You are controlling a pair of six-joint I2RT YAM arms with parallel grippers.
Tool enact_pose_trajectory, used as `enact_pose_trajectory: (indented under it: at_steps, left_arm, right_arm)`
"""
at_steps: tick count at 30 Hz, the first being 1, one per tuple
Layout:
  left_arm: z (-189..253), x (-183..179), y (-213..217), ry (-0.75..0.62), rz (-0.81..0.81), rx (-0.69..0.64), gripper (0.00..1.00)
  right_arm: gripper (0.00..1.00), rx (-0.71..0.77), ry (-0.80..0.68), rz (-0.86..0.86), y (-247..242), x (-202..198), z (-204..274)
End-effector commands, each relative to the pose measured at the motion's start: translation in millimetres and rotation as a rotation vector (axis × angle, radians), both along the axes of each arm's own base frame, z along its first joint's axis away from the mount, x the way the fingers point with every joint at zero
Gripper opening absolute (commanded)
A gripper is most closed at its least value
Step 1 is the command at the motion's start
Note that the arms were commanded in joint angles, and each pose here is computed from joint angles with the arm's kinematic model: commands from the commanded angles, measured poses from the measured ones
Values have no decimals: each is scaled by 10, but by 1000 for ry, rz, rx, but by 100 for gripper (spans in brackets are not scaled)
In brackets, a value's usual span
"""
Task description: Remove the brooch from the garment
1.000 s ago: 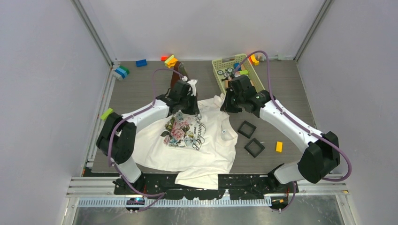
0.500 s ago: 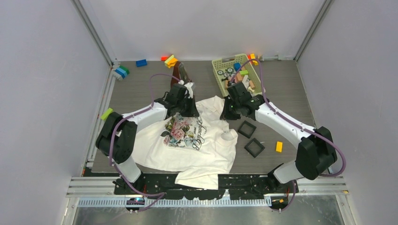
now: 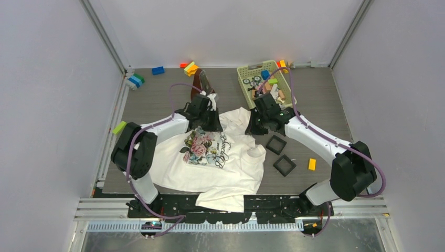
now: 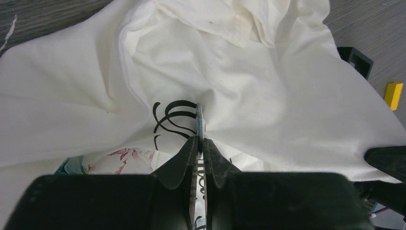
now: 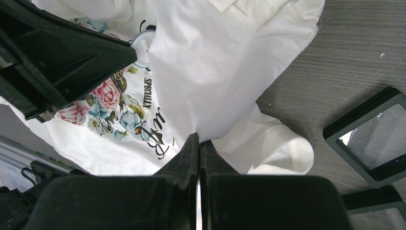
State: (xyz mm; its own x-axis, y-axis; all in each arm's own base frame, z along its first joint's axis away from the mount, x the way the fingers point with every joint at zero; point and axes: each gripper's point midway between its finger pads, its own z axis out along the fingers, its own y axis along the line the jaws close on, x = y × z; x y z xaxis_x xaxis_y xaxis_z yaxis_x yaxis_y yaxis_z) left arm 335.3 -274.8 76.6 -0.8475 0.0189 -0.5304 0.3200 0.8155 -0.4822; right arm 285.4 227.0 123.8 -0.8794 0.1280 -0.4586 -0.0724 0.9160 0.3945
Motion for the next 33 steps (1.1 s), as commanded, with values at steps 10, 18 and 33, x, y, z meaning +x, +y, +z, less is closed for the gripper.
enact_pose_trajectory:
  at_steps: [10,18,33]
  left_arm:
    - [-24,123,-75,-22,9,35,29]
    - [-72,89,-161,24,-14,-4,27]
    - [125,35,-130,33,-52,-22,0]
  right_arm:
    - [2,55,-50,3,99,58,184]
    - [2,51,-53,-1,93,74,179]
    - [3,-52,-101,-42,-105,158,150]
